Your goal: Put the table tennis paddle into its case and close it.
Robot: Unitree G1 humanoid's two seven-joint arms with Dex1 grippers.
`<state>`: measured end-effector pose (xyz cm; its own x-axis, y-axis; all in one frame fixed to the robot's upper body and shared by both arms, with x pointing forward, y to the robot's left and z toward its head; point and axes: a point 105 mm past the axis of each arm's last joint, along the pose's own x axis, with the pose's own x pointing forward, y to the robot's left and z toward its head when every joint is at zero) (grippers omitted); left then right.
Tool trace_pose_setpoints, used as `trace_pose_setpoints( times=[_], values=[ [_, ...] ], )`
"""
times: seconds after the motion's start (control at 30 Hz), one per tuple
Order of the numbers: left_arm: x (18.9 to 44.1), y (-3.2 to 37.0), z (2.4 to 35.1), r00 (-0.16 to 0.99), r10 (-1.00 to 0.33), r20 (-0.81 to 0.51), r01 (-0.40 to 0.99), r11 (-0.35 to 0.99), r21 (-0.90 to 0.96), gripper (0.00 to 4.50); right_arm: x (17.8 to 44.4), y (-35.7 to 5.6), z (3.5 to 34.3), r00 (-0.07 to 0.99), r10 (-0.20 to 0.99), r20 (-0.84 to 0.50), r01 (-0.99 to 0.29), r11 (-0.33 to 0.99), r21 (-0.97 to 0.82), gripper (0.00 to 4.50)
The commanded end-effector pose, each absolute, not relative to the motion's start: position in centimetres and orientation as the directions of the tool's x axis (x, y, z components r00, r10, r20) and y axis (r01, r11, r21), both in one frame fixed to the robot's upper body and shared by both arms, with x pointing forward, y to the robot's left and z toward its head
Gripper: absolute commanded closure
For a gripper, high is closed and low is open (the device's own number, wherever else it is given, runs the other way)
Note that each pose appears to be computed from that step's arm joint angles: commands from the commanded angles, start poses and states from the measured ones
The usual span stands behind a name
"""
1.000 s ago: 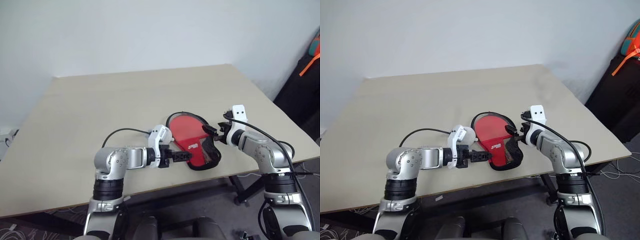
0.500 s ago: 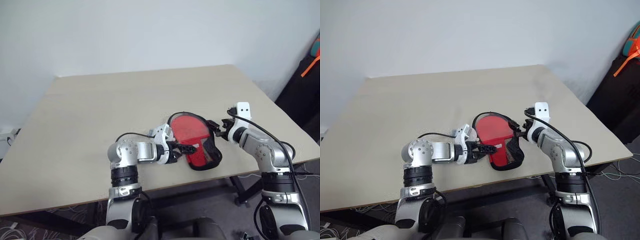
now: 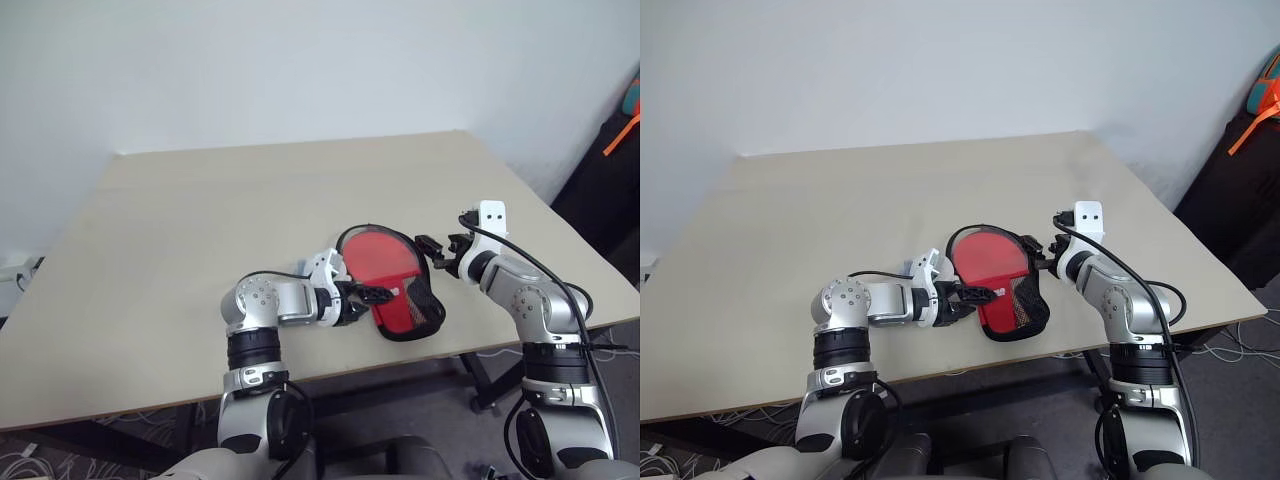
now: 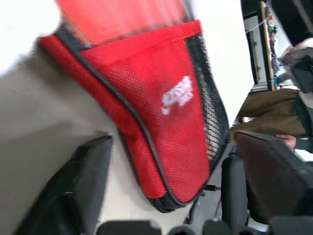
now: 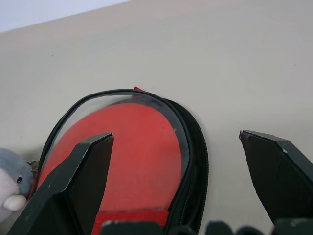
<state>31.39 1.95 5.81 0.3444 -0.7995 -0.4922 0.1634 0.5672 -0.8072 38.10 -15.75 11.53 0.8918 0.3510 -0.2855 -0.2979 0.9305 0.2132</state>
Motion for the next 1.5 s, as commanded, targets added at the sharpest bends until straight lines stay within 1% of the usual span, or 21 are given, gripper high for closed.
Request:
trace_pose_setpoints(
  times=[0.03, 0.1, 0.13, 0.3, 0.33, 0.4, 0.5, 0.53, 0.67, 0.73, 0.93, 1.0, 1.13, 1.23, 1.43, 1.5],
  values=[
    [30.1, -2.4, 6.2, 0.246, -0.855, -0.457, 0.173, 0.502, -0.847, 1.69, 38.5, -16.2, 13.4, 0.917, 0.331, -0.221, -0.292, 0.937, 0.192, 0.0],
    [30.1, -2.4, 6.2, 0.246, -0.853, -0.46, 0.17, 0.505, -0.846, 2.42, 38.5, -16.3, 13.3, 0.918, 0.327, -0.223, -0.288, 0.938, 0.192, 0.0],
    [30.1, -2.3, 6.0, 0.244, -0.849, -0.47, 0.161, 0.513, -0.843, 2.68, 38.5, -16.3, 13.3, 0.919, 0.325, -0.222, -0.286, 0.939, 0.192, 0.0],
    [30.0, -2.7, 5.9, 0.232, -0.855, -0.463, 0.141, 0.501, -0.854, 2.68, 38.5, -16.5, 13.3, 0.923, 0.315, -0.221, -0.275, 0.942, 0.194, 0.0],
    [30.1, -2.7, 5.8, 0.236, -0.854, -0.463, 0.135, 0.501, -0.855, 2.85, 38.5, -16.6, 13.3, 0.925, 0.311, -0.22, -0.27, 0.943, 0.196, 0.0],
    [30.1, -2.9, 5.9, 0.235, -0.862, -0.45, 0.128, 0.486, -0.864, 3.32, 38.5, -16.8, 13.3, 0.926, 0.307, -0.218, -0.265, 0.943, 0.202, 0.0],
    [29.9, -3.0, 6.1, 0.227, -0.867, -0.443, 0.134, 0.479, -0.868, 4.37, 38.5, -16.9, 13.4, 0.929, 0.3, -0.215, -0.258, 0.945, 0.201, 0.0],
    [29.9, -3.0, 6.1, 0.227, -0.867, -0.443, 0.133, 0.478, -0.868, 4.45, 38.5, -16.9, 13.4, 0.93, 0.299, -0.214, -0.258, 0.945, 0.202, 0.0],
    [30.2, -2.9, 5.9, 0.24, -0.858, -0.453, 0.116, 0.489, -0.865, 4.45, 38.5, -16.9, 13.5, 0.932, 0.295, -0.211, -0.255, 0.946, 0.199, 0.0],
    [30.4, -3.1, 6.2, 0.25, -0.865, -0.435, 0.117, 0.472, -0.874, 4.45, 38.4, -16.9, 13.4, 0.932, 0.294, -0.212, -0.254, 0.947, 0.197, 0.0],
    [30.3, -2.5, 6.9, 0.234, -0.877, -0.419, 0.127, 0.455, -0.881, 4.45, 38.4, -16.6, 13.4, 0.931, 0.299, -0.209, -0.259, 0.945, 0.198, 0.0],
    [30.3, -2.0, 7.6, 0.222, -0.89, -0.399, 0.154, 0.436, -0.887, 4.45, 38.5, -16.5, 13.5, 0.931, 0.303, -0.204, -0.263, 0.944, 0.202, 0.0],
    [30.2, -0.4, 7.7, 0.219, -0.881, -0.419, 0.202, 0.461, -0.864, 4.45, 38.5, -16.1, 13.7, 0.929, 0.311, -0.198, -0.273, 0.941, 0.198, 0.0],
    [29.6, 0.9, 7.5, 0.196, -0.879, -0.436, 0.238, 0.474, -0.848, 4.45, 38.5, -15.9, 13.8, 0.929, 0.316, -0.193, -0.278, 0.94, 0.2, 0.0],
    [27.0, 3.6, 5.9, 0.089, -0.844, -0.528, 0.269, 0.531, -0.804, 4.45, 38.4, -15.7, 13.9, 0.928, 0.32, -0.192, -0.285, 0.94, 0.19, 0.0],
    [26.5, 4.6, 6.1, 0.072, -0.847, -0.527, 0.267, 0.525, -0.808, 4.45, 38.4, -15.7, 13.9, 0.927, 0.32, -0.193, -0.286, 0.94, 0.184, 0.0]
  ],
)
